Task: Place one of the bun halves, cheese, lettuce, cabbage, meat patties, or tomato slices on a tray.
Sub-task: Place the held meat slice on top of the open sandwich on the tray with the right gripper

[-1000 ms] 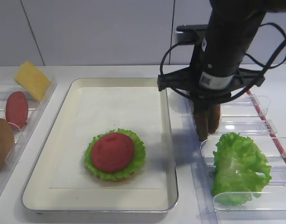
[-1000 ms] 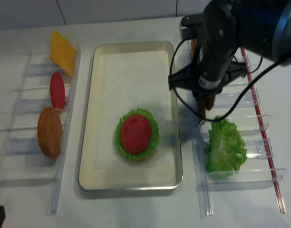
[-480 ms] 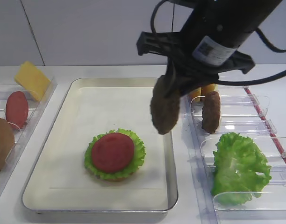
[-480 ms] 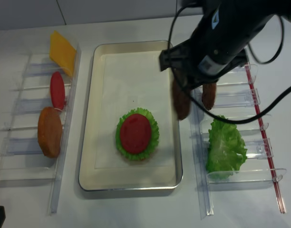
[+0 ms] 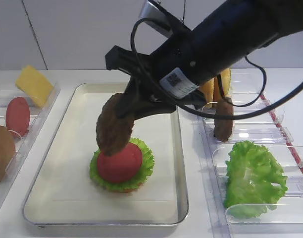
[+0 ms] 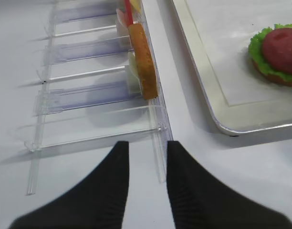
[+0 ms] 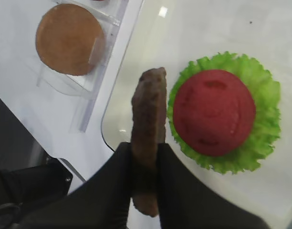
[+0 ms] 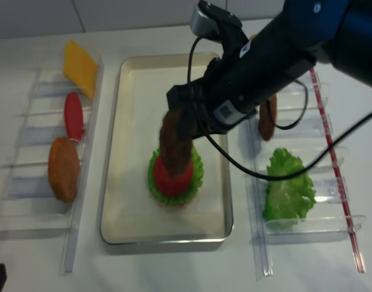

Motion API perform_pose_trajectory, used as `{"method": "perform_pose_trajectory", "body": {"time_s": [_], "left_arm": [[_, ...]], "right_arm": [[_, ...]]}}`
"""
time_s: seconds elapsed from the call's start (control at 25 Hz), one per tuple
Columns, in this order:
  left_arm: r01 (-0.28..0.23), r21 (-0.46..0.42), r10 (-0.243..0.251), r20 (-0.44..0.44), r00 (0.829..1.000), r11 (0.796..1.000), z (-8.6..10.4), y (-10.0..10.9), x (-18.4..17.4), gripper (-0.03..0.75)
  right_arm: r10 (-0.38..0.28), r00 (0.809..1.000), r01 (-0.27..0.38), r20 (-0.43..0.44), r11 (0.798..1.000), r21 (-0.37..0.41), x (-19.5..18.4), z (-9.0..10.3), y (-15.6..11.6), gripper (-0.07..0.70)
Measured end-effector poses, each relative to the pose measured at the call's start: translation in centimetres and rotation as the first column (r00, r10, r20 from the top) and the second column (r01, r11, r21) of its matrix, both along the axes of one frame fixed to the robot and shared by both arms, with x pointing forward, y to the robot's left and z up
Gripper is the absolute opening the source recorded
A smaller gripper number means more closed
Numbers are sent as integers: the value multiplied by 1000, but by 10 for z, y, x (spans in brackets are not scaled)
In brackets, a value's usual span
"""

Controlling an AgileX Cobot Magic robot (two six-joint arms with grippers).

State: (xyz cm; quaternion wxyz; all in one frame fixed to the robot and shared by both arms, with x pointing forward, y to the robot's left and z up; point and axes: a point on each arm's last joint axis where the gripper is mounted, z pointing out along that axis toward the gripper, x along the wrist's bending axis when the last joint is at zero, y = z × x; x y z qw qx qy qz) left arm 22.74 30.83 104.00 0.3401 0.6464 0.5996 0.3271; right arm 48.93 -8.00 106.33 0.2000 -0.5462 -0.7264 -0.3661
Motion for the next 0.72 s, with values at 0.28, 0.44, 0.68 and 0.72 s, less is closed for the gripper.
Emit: {"method": "perform_pose_trajectory", "body": {"time_s": [0.28, 0.44, 0.68, 0.72], "left_arm": [[0, 0, 0, 0, 1000, 1000, 0, 0, 0, 182], [0, 0, 0, 0, 1000, 1000, 0, 0, 0, 182], [0, 0, 0, 0, 1000, 1000, 0, 0, 0, 182], [0, 0, 0, 0, 1000, 1000, 0, 0, 0, 182]], "right_arm": [[-2, 999, 4, -32, 998, 67, 14, -22, 13, 125], [13, 998, -8, -63, 997, 72, 19, -38, 19, 125], [-5, 998, 10, -65, 997, 75, 27, -40, 10, 125], [-11, 998, 16, -66, 997, 75, 29, -40, 7, 125]]}}
